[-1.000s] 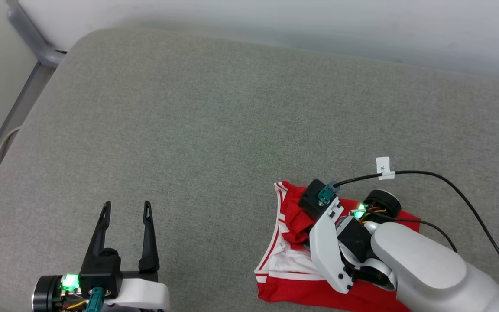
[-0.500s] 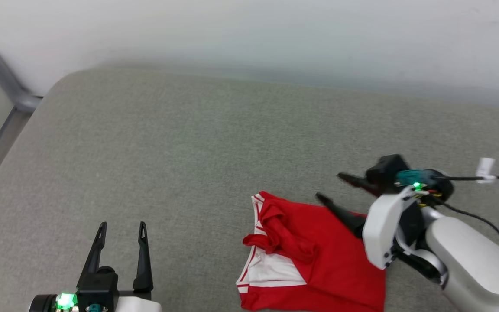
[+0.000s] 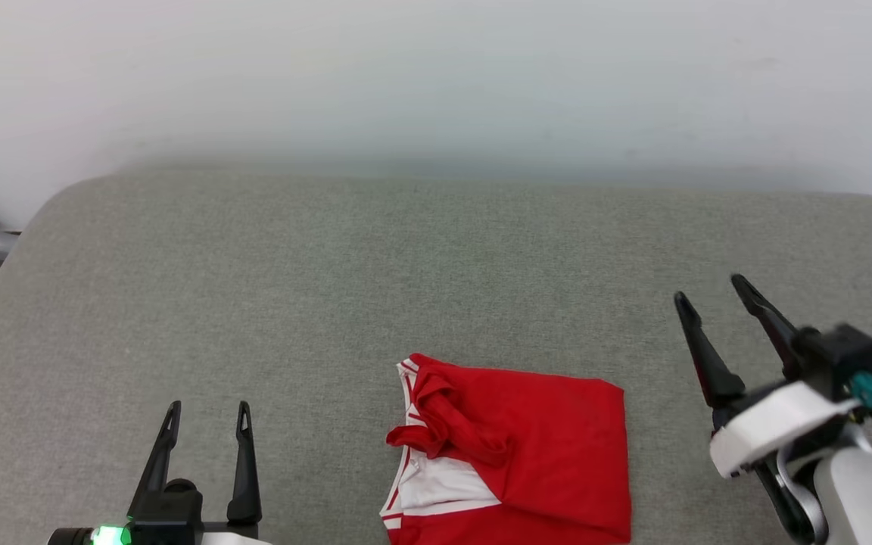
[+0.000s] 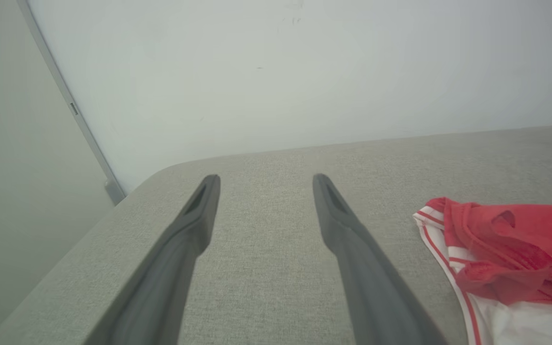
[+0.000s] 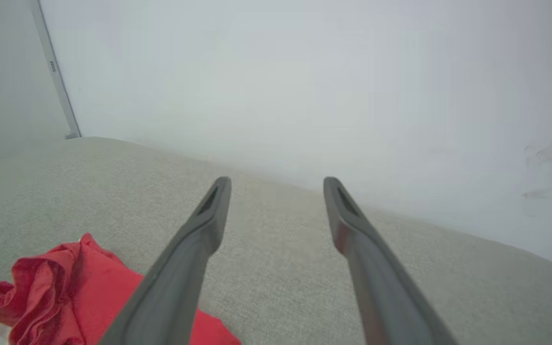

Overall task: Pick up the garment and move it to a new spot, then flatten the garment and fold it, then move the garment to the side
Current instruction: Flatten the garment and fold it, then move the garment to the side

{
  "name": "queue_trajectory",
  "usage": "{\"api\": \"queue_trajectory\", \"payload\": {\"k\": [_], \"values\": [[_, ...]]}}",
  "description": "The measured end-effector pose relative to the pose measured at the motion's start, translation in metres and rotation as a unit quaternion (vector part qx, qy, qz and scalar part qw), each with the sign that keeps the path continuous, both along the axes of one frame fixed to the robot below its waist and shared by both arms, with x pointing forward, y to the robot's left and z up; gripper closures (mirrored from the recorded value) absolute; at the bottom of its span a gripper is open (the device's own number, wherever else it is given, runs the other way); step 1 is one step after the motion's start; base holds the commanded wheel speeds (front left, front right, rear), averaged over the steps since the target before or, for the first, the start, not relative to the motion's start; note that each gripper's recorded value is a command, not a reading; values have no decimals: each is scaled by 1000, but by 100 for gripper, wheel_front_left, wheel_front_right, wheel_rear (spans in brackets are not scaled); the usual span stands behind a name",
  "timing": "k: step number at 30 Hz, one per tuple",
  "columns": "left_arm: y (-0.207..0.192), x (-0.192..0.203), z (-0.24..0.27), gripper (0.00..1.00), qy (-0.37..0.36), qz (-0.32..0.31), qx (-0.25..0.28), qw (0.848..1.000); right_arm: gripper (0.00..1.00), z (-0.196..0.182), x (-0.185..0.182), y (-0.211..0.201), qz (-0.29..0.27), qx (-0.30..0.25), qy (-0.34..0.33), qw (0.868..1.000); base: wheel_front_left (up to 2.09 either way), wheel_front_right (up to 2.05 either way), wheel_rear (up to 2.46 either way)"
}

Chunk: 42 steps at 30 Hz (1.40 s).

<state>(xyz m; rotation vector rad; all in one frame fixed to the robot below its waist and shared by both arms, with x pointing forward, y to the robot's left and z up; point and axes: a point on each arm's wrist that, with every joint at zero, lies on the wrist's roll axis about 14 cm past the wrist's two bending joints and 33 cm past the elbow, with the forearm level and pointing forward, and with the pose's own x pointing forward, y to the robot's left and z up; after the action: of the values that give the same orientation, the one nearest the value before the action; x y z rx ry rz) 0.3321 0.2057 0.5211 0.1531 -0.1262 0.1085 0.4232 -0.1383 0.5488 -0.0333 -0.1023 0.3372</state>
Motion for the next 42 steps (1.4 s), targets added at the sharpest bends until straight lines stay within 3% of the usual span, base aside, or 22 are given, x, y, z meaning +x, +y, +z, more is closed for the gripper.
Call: {"api": "queue_trajectory", "payload": {"k": [5,17,42], "values": [[-6,1,6,0,-11,-11,1,1000,0,2,-22,-19,-54,37,-26,997,0,0,0],[-16,-5,4,0,-7,-26,-3,1000,0,-3,-68,-36,-113,60,-42,991,0,0,0],[-20,-11,-5,0,7,-32,-14,999,0,-18,-88,-44,-134,76,-17,988,0,0,0]]}}
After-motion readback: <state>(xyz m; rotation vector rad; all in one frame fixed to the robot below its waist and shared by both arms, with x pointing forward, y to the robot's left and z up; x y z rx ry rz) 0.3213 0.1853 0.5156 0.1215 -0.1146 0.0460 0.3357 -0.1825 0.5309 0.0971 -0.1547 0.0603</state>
